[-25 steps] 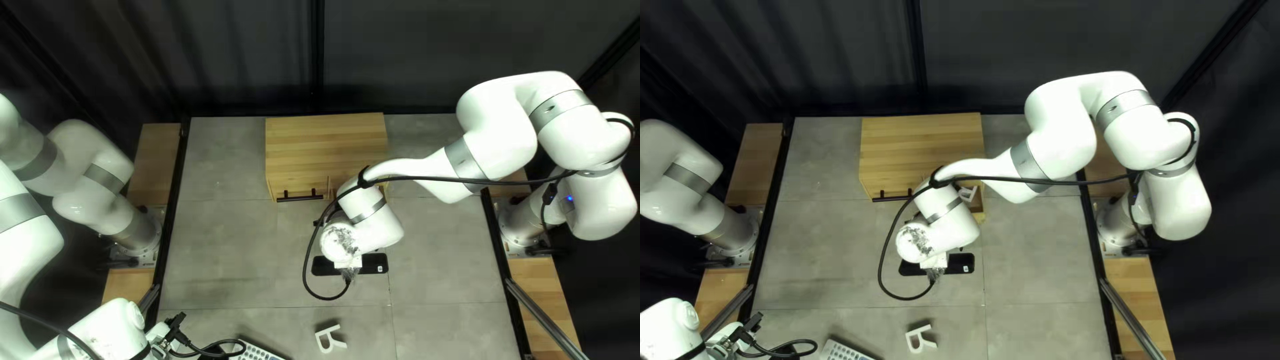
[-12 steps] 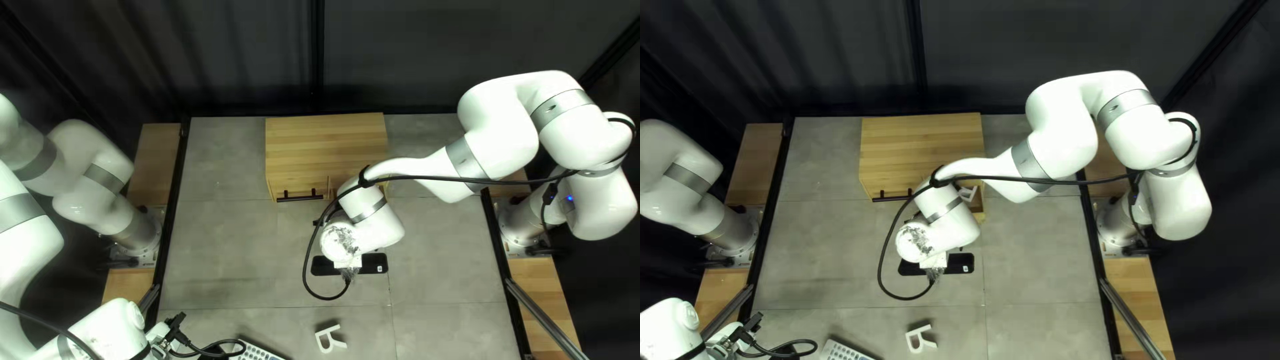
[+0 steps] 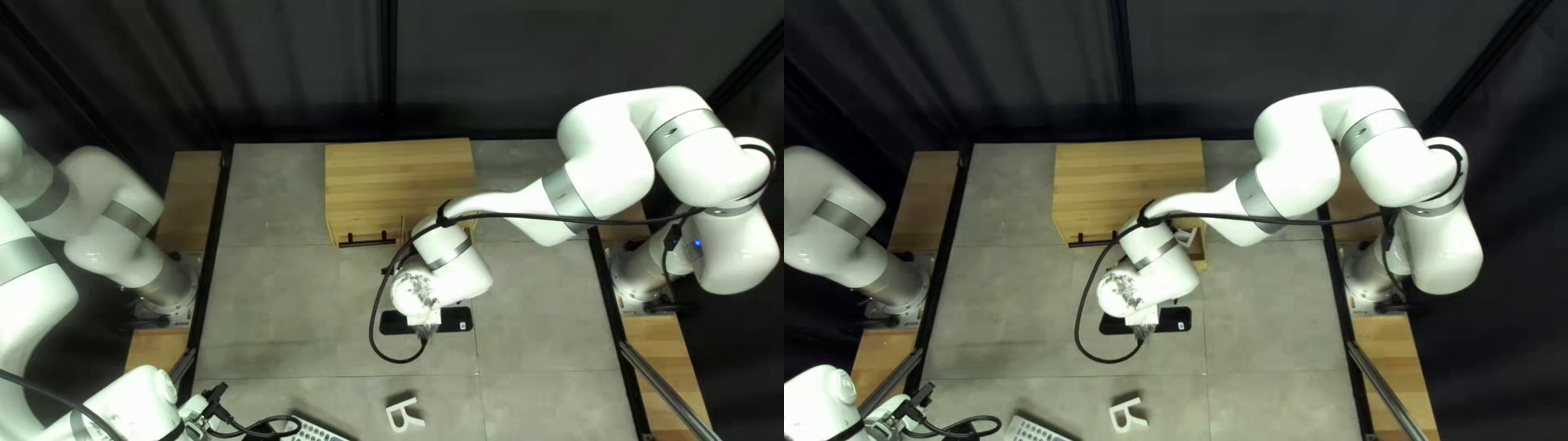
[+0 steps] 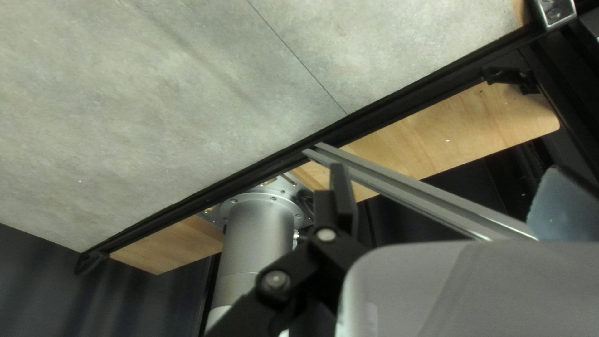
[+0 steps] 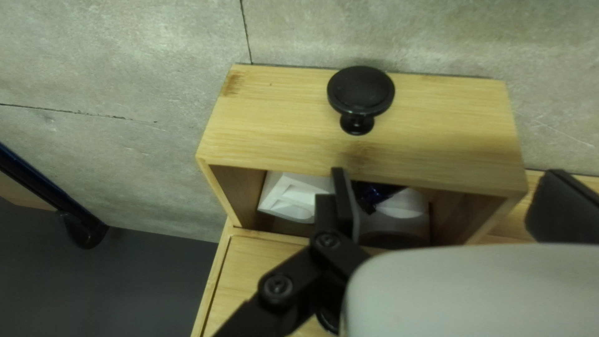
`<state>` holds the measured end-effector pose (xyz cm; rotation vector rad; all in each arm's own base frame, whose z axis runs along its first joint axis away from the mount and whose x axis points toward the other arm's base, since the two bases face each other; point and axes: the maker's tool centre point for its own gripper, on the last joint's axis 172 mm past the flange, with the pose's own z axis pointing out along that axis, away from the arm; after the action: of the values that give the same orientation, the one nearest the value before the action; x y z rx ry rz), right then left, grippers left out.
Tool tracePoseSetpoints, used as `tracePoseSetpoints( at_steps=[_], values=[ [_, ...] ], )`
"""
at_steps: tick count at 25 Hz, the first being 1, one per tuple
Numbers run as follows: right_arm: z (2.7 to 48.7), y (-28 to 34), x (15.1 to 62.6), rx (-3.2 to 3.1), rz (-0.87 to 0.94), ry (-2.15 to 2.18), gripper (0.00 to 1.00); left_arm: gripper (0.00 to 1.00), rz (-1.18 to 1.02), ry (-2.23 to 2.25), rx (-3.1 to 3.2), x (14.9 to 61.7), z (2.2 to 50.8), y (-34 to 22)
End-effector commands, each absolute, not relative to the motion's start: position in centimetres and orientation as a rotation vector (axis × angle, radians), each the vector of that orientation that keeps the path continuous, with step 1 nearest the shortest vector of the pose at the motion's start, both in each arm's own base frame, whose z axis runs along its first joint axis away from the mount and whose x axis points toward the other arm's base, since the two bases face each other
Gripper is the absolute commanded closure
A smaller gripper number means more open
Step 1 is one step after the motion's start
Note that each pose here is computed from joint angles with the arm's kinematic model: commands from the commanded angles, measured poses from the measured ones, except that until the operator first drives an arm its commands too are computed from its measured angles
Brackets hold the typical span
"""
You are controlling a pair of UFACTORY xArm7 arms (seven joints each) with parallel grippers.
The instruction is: Open drawers and place objects into drawer and close
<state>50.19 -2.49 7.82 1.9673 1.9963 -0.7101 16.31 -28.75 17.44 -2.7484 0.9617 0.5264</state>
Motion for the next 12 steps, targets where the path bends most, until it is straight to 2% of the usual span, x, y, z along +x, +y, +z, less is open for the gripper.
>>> tracePoseSetpoints(
  at_steps=[1, 12],
  values=[
    [7.94, -2.60, 49.87, 1.975, -0.721, 1.992, 0.00, 0.00, 0.526, 0.962, -2.748, 16.31, 17.44, -28.75],
    [8.11, -2.55, 49.46, 1.987, -0.739, 1.983, 0.00, 0.00, 0.526, 0.962, -2.748, 16.31, 17.44, -28.75]
  ],
)
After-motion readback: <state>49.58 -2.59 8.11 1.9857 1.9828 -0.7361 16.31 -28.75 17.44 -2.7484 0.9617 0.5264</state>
